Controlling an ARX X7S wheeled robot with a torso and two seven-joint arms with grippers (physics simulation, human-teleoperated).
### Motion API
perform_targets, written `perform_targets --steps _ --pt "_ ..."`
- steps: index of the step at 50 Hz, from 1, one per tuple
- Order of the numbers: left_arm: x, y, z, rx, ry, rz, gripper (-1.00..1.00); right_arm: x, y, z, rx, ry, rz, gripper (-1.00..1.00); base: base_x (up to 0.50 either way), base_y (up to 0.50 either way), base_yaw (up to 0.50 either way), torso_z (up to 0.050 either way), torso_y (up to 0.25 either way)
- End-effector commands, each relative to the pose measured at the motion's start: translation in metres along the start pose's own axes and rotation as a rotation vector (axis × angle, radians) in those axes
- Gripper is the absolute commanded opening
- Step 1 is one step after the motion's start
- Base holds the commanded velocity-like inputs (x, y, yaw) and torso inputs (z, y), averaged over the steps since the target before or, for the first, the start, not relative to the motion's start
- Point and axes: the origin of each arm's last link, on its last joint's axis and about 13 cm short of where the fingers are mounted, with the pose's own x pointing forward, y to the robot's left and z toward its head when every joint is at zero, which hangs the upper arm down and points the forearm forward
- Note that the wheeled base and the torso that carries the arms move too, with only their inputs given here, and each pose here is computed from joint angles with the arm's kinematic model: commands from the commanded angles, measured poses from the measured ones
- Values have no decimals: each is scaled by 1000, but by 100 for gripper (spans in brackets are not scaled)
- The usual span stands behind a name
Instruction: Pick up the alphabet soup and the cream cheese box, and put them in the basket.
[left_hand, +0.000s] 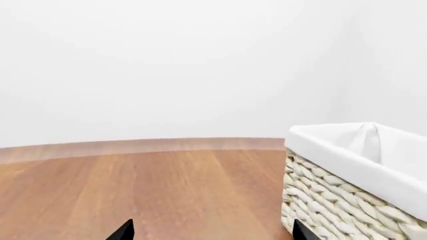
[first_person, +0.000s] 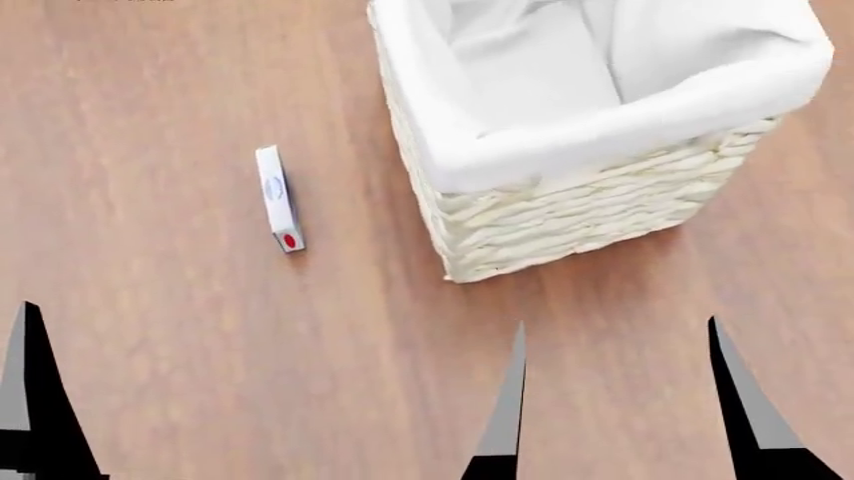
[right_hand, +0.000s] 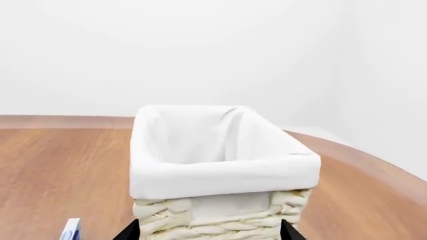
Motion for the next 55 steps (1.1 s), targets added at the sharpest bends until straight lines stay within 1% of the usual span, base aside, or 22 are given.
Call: perform_targets --steps 1,13,15,16,25,30,31,33,37,38,44,49,53,55 --pt "-1 0 1 -1 -1 0 100 -1 0 1 -1 1 1 100 0 0 -332 0 0" --pt "-1 1 1 -3 -2 2 100 -1 1 2 -4 0 5 100 0 0 -331 0 0" --pt "-1 0 0 -3 -2 1 100 -1 1 2 -4 2 4 100 0 0 -90 0 0" --pt "0 1 0 -4 -2 3 100 -1 1 1 -16 6 9 100 0 0 0 0 0" --pt "0 1 -2 -6 4 2 100 -2 2 1 -19 19 10 100 0 0 0 0 0" --pt "-1 0 -9 -2 24 -5 100 -6 2 9 -23 35 25 100 0 0 0 0 0" --pt "-1 0 -9 -4 24 -6 100 -7 2 9 -52 46 30 100 0 0 0 0 0" --pt "-1 0 -9 -5 26 -4 100 -10 3 9 -35 53 32 100 0 0 0 0 0" --pt "-1 0 -10 -4 28 -5 100 -20 4 5 -38 91 43 100 0 0 0 0 0" --pt "-1 0 -11 -7 31 -5 100 -22 5 7 -16 111 48 100 0 0 0 0 0" --pt "-1 -1 -15 -7 40 -15 100 -29 5 3 -23 143 45 100 0 0 0 0 0" --pt "-1 0 -20 8 53 -12 100 -36 5 5 -48 183 61 100 0 0 0 0 0" --pt "-1 -3 -19 4 53 -22 100 -40 4 9 -46 200 61 100 0 0 0 0 0" --pt "-1 -3 -20 6 54 -24 100 -43 2 11 -55 233 56 100 0 0 0 0 0"
